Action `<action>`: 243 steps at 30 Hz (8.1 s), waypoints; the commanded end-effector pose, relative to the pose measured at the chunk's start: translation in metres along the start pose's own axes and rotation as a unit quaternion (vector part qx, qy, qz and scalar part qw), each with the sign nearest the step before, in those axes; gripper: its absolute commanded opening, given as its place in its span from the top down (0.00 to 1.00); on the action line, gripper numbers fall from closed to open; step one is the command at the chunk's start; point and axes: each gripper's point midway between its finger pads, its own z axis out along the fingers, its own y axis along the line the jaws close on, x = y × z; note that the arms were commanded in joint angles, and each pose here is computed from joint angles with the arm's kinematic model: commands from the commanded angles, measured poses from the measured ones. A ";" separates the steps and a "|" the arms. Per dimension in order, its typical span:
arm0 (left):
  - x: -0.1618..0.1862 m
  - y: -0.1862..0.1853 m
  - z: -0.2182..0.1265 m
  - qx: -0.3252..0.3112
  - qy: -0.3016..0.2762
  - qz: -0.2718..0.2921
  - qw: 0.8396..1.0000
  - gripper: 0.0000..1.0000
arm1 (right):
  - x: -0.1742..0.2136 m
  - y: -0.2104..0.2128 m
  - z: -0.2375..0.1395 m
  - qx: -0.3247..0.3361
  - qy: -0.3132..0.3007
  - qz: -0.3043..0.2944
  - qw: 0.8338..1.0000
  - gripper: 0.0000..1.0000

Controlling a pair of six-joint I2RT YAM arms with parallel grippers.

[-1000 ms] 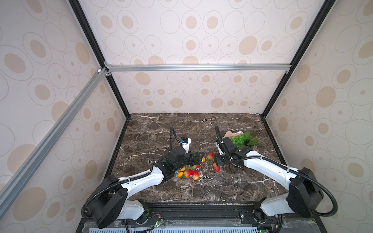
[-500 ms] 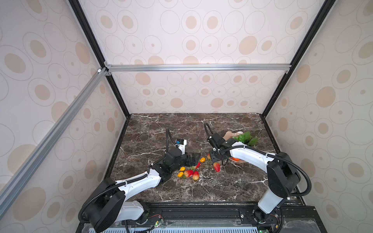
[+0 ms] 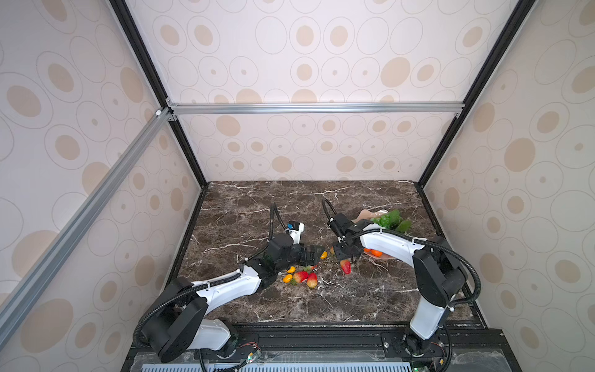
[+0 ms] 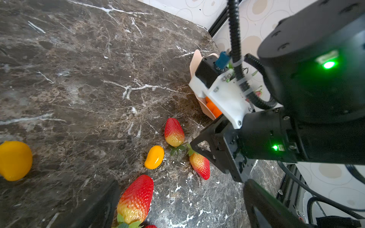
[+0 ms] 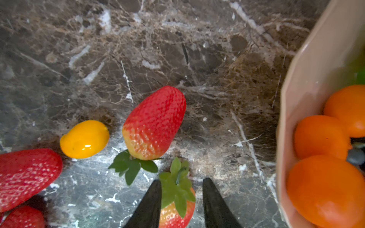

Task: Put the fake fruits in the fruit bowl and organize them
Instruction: 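Move the right gripper over a red strawberry beside the bowl while the left arm shifts, then lower the right gripper onto the strawberry and close on it, then lift the strawberry and carry it over the pink bowl with the right gripper, then lower the strawberry into the bowl by the green grapes and open the right gripper, then move the right gripper down over another red strawberry on the table, then close the right gripper on the red strawberry's leafy end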

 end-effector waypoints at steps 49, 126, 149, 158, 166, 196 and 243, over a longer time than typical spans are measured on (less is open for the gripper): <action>-0.013 -0.010 -0.006 0.010 -0.022 0.009 1.000 0.01 | -0.001 0.003 0.027 -0.011 0.040 0.010 0.999 0.78; -0.061 -0.070 0.076 0.056 -0.036 0.058 0.996 0.02 | -0.096 -0.133 -0.061 0.065 -0.142 0.114 0.981 1.00; -0.074 -0.044 0.108 -0.031 -0.037 0.030 0.998 0.02 | -0.146 -0.140 0.006 0.088 -0.116 0.082 0.986 0.99; -0.074 -0.041 0.102 -0.034 -0.042 0.050 0.997 0.02 | -0.142 -0.135 0.022 0.077 -0.092 0.077 0.990 0.97; -0.077 -0.036 0.093 -0.038 -0.051 0.047 0.997 0.02 | -0.139 -0.133 0.020 0.073 -0.089 0.077 0.990 0.88; -0.050 -0.013 -0.009 -0.004 -0.062 0.056 0.996 0.02 | -0.078 -0.052 -0.090 -0.002 -0.175 0.087 0.981 0.67; -0.020 0.032 -0.054 0.050 -0.093 -0.032 0.994 0.02 | 0.004 0.033 0.021 -0.046 0.003 0.071 0.996 0.64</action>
